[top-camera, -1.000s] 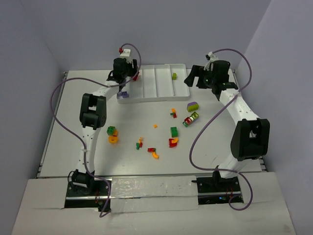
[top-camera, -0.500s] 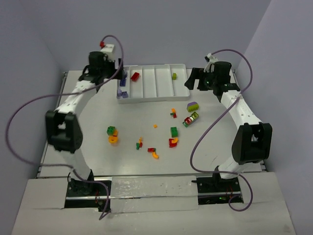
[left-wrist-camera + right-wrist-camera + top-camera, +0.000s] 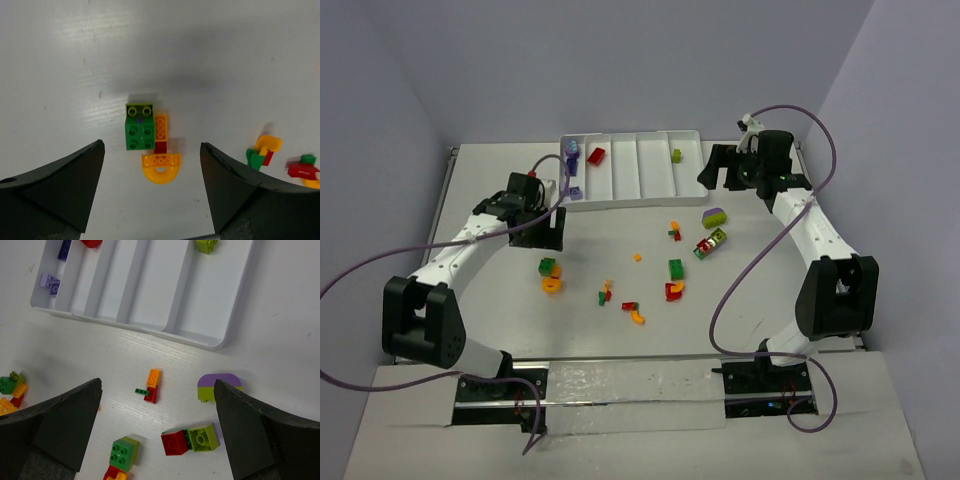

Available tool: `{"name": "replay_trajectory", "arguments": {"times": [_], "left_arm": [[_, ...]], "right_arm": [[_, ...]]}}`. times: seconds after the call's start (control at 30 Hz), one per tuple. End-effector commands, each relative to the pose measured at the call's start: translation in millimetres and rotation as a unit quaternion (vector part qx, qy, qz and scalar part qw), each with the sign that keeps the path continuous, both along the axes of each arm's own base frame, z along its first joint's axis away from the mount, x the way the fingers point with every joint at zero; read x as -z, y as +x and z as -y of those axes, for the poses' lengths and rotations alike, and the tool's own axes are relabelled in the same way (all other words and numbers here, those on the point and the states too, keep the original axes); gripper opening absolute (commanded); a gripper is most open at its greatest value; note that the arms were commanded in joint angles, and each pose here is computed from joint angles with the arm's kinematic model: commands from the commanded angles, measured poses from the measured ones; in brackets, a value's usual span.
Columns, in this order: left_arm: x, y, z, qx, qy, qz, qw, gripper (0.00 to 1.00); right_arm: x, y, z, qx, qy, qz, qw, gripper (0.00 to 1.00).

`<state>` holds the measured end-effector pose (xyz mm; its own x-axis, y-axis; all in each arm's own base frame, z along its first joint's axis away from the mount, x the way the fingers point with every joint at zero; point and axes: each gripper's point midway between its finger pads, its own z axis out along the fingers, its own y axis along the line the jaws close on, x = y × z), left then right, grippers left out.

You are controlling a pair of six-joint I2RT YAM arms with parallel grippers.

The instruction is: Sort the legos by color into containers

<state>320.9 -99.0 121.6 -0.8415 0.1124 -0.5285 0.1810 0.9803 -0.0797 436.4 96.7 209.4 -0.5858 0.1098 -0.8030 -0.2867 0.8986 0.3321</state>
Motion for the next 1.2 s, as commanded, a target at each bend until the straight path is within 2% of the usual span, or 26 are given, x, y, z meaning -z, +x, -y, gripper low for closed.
{"name": "replay_trajectory", "arguments": {"times": [0.0, 0.37, 0.6, 1.0, 1.1, 1.17], "left_arm": [[22, -16, -14, -0.035, 0.039, -0.047, 0.998, 0.85], [49, -14, -12, -0.031, 0.049, -0.079, 0.995, 0.74], [62, -17, -8, -0.023, 0.042, -0.093, 0.995, 0.72], [85, -21, -14, -0.014, 0.064, -0.112, 0.992, 0.56], [87, -22, -14, -0.010, 0.064, -0.113, 0.991, 0.49], [86, -20, -15, -0.009, 0.066, -0.109, 0.992, 0.36]], "right_arm": [[-8, -5, 1, -0.005, -0.006, 0.013, 1.000, 1.00], [-3, -4, 1, -0.007, -0.009, 0.004, 1.000, 1.00], [1, -3, 1, -0.009, -0.010, -0.001, 1.000, 1.00], [1, -2, 0, -0.012, -0.012, -0.002, 1.000, 1.00], [1, -2, 1, -0.011, -0.013, -0.001, 1.000, 1.00], [1, -2, 1, -0.012, -0.012, -0.001, 1.000, 1.00]]}}
